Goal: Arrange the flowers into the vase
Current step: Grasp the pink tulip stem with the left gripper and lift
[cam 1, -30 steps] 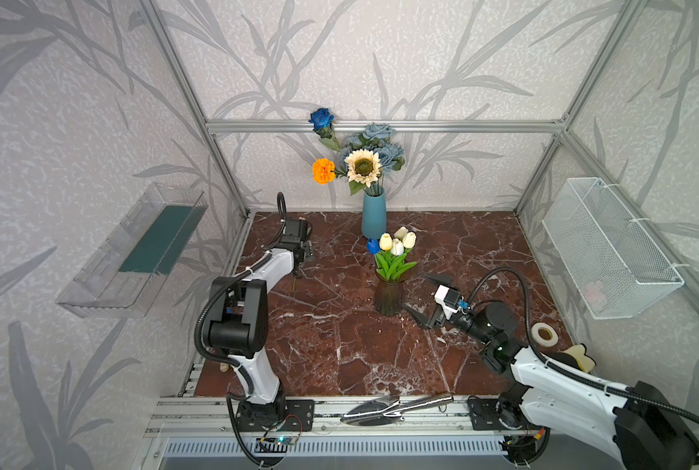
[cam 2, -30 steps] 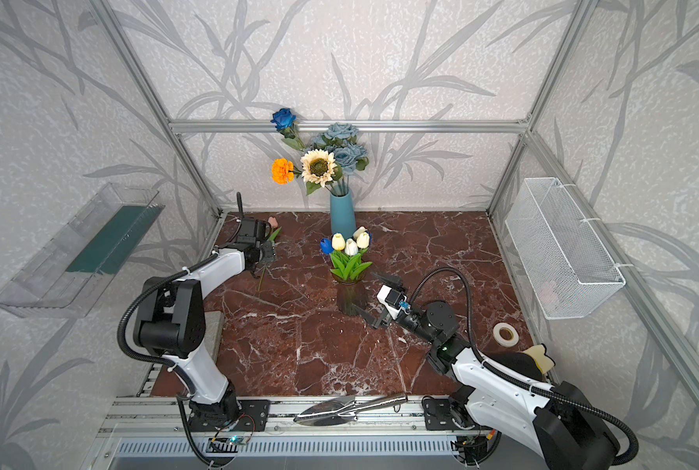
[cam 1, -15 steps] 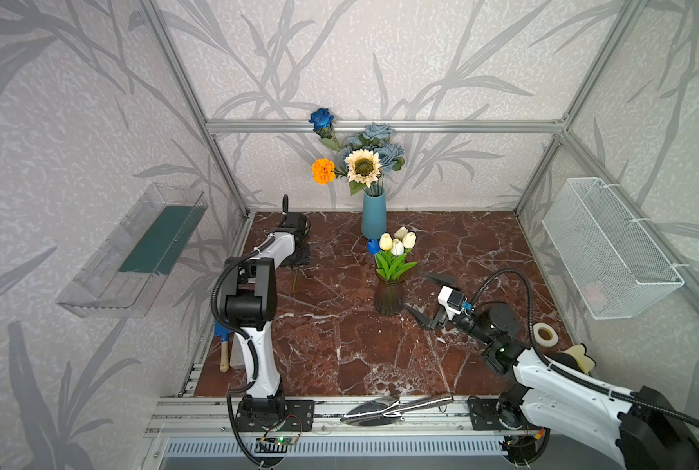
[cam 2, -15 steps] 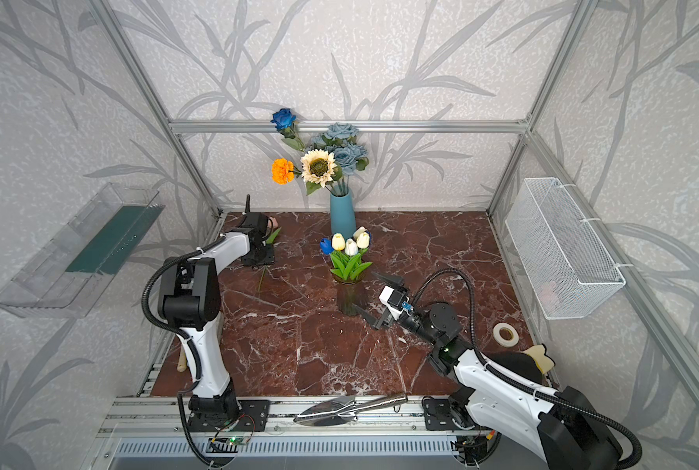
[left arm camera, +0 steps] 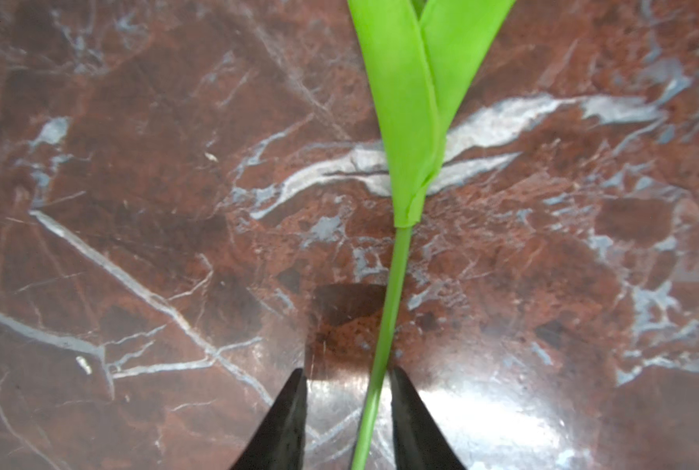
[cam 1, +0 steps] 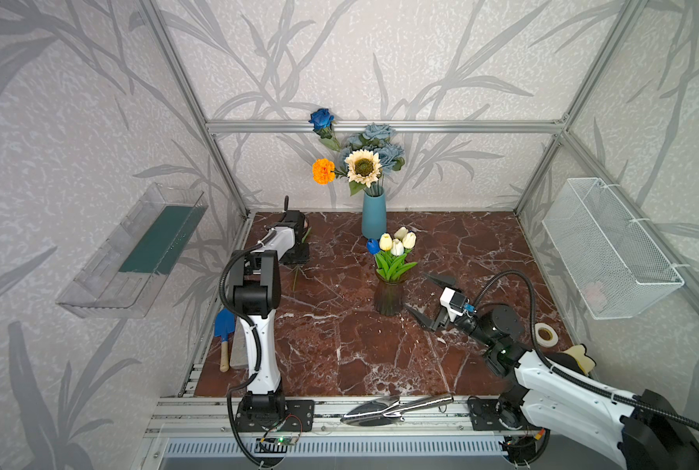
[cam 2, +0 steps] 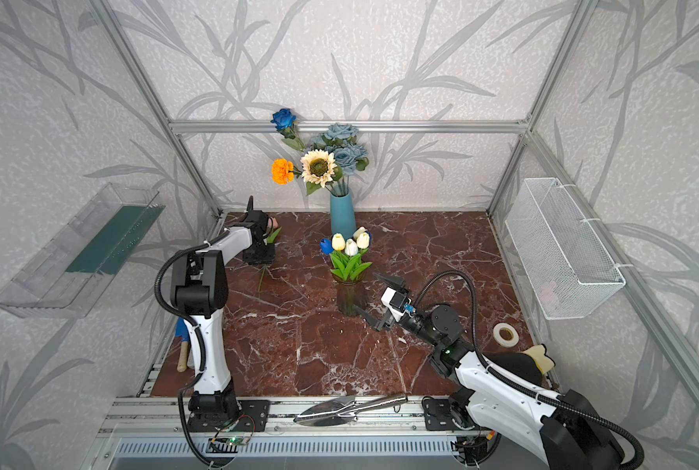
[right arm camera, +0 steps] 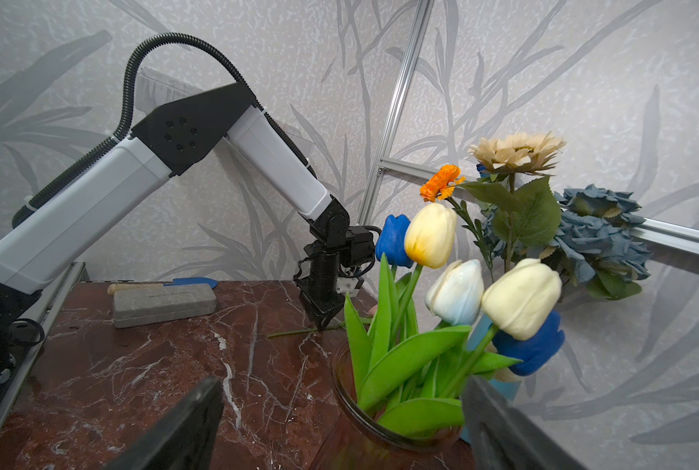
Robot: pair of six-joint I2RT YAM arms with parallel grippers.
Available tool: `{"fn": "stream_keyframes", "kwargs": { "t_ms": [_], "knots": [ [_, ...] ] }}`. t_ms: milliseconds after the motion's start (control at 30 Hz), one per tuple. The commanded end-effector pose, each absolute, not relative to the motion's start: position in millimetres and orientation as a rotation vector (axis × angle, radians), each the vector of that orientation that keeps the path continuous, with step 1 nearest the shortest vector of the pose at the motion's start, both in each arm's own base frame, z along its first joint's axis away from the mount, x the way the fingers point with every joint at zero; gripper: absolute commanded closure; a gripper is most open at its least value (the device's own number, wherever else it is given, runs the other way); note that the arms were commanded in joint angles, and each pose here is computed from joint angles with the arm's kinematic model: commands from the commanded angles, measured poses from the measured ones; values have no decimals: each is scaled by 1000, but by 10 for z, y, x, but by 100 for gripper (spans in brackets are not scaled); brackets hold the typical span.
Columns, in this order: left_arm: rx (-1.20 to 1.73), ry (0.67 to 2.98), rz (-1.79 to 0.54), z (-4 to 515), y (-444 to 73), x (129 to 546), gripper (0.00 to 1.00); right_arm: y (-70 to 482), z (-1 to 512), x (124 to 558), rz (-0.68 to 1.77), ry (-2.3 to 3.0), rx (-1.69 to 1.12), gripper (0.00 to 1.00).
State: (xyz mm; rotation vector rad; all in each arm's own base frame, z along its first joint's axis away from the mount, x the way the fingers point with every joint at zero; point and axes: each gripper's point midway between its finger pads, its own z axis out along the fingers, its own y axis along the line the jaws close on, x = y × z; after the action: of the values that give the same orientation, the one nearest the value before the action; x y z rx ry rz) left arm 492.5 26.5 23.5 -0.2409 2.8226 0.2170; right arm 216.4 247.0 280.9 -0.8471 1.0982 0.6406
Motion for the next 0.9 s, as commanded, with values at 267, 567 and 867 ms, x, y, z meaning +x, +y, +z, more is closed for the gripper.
{"fn": "stream_keyframes", "kwargs": {
  "t_ms": [267,567,867],
  "knots": [
    [-237,2896,189,98,210,4814,100,2467,2925,2103,661,1048,-834,7],
    [-283,2606,16,762,63,4808,100,2520,2951,2141,673,1057,-842,7],
    [-167,2048,-453,1969,-575,4407,100,2681,3026,2108,715,1075,-869,9]
  ]
}}
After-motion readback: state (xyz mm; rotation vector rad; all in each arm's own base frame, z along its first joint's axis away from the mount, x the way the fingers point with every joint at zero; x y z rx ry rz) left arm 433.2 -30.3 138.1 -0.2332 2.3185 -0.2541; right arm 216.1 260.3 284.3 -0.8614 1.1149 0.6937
